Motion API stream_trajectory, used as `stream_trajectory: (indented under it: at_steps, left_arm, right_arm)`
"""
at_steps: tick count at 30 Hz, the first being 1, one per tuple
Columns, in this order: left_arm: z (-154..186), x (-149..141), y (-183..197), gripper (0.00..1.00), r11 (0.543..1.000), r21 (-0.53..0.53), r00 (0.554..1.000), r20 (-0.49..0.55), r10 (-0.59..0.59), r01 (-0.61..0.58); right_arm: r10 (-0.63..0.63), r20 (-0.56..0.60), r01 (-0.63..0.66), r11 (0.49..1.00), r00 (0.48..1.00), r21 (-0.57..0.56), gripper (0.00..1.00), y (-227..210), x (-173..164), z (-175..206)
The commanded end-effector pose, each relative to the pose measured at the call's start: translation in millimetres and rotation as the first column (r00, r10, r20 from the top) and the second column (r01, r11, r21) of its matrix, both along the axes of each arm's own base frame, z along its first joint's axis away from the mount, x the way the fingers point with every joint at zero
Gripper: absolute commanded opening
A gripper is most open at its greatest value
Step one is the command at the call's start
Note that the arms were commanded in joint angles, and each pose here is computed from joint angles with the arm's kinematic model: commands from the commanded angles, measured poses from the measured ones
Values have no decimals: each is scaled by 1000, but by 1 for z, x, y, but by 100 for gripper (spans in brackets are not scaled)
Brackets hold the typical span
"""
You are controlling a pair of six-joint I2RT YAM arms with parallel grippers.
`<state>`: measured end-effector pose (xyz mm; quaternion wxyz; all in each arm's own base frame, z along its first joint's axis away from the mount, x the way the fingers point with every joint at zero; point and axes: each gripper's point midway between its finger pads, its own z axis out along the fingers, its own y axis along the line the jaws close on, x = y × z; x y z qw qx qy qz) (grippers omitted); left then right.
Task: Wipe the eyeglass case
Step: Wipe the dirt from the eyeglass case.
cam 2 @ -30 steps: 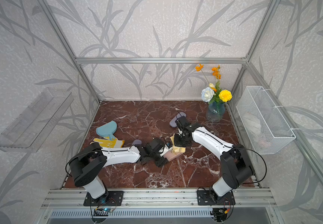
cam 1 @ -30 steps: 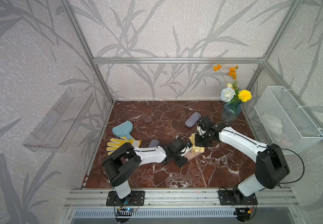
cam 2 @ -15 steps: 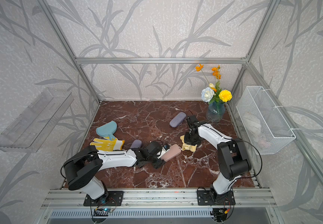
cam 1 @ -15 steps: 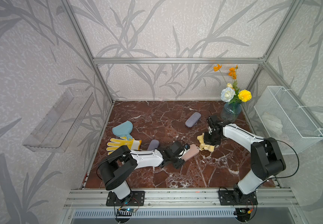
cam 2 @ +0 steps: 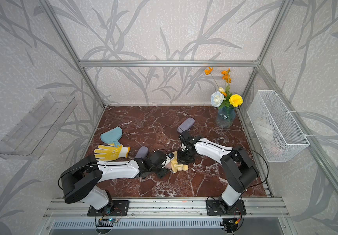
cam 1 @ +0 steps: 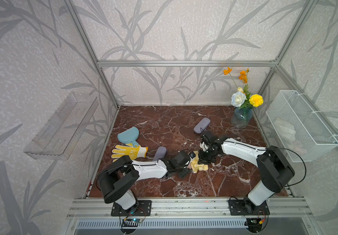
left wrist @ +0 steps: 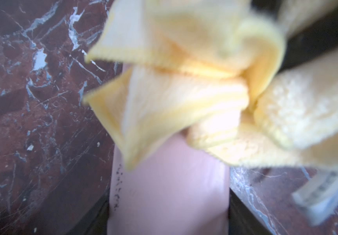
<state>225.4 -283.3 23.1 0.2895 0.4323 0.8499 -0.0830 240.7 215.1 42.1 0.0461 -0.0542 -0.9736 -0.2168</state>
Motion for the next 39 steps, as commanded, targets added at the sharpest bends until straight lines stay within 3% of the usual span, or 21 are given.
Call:
stream_trajectory:
  at_steps: [1, 5, 9, 12, 16, 19, 22, 28, 32, 36, 39]
  left_arm:
    - [8, 4, 2, 0, 1000, -10, 999, 48, 21, -20]
    - [7, 4, 3, 0, 1000, 13, 997, 73, 16, -17]
    - [8, 4, 5, 0, 999, 38, 994, 112, 11, -16]
    - [9, 5, 6, 0, 996, 86, 986, 164, -3, -11]
    - [10, 7, 8, 0, 987, 159, 969, 245, -25, -14]
    - [12, 7, 7, 0, 978, 210, 954, 294, -49, -15]
    - [14, 8, 7, 0, 968, 249, 940, 334, -62, -25]
    - [13, 8, 9, 0, 961, 270, 932, 360, -47, -56]
    - [10, 7, 10, 0, 958, 282, 931, 362, -53, -56]
    - [9, 5, 11, 0, 958, 284, 932, 357, -57, -50]
    - [6, 2, 8, 0, 961, 275, 937, 342, -72, -27]
  right_arm:
    - [-19, 44, 30, 962, 999, -270, 0, -73, 28, -28]
    - [87, 180, 15, 867, 980, -498, 0, -111, 67, 12]
    - [227, 296, -53, 865, 928, -499, 0, -79, 81, 62]
    - [319, 272, -189, 891, 908, -412, 0, -24, 72, 69]
    - [354, 236, -313, 930, 905, -194, 0, 60, 56, 60]
    - [367, 201, -367, 929, 908, -38, 0, 115, 44, 57]
    - [378, 145, -390, 918, 915, 68, 0, 138, 25, 52]
    - [282, 36, -282, 959, 959, 8, 0, 71, 22, 16]
    - [212, -34, -215, 961, 977, -176, 0, -7, 28, -15]
    - [182, 21, -161, 914, 983, -373, 0, -68, 51, -12]
    - [198, 98, -140, 897, 975, -418, 0, -74, 75, 5]
